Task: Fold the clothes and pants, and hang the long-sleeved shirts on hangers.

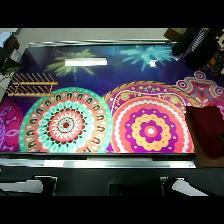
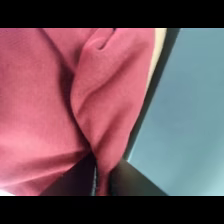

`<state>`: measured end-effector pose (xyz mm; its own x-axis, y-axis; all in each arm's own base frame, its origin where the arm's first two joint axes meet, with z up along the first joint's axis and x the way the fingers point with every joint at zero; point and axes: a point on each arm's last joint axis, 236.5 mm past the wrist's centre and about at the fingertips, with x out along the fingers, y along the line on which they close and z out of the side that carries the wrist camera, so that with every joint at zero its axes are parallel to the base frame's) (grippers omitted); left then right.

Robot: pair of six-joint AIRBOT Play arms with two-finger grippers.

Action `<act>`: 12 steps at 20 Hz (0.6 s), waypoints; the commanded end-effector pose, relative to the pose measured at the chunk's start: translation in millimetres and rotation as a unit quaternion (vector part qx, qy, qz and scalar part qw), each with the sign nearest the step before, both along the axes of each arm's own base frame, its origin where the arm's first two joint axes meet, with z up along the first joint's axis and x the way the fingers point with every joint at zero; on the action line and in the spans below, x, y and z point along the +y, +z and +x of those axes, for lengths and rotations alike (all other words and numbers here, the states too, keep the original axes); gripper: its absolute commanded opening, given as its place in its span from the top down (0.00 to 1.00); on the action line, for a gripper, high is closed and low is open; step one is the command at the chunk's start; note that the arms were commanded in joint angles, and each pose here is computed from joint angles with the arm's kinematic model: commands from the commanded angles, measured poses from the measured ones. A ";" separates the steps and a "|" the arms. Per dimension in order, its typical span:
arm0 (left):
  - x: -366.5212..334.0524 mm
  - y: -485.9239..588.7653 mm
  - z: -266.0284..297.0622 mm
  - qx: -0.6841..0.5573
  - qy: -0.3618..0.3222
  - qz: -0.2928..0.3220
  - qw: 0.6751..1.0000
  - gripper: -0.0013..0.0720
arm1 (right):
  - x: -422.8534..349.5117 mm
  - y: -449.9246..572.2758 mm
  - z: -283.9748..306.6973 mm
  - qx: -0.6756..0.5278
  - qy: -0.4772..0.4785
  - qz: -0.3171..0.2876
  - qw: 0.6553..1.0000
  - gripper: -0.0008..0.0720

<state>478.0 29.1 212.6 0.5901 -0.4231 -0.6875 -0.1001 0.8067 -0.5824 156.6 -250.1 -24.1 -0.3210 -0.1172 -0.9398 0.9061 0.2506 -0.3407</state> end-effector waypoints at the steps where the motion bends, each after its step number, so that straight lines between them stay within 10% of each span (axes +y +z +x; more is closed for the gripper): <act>1: -0.1 -0.3 0.1 0.000 0.000 0.000 1.000 0.96 | -4.8 3.7 -9.5 0.022 0.005 -0.009 1.000 0.89; 4: 0.1 -0.5 0.1 0.000 0.000 0.001 1.000 0.96 | 0.0 6.9 -17.2 0.041 0.021 0.007 0.999 0.34; 7: 10.5 -7.2 -0.5 0.009 0.011 0.023 1.000 0.96 | -12.5 27.3 -6.2 0.000 0.042 -0.034 0.999 0.34; 9: 21.1 -16.6 -1.5 0.016 0.009 0.062 0.998 0.96 | -3.0 48.5 67.7 -0.170 0.105 -0.033 0.979 0.56; 12: 27.8 -56.4 -9.8 0.071 -0.016 0.156 0.985 0.96 | 76.6 108.7 210.5 -0.420 0.232 0.002 0.877 0.71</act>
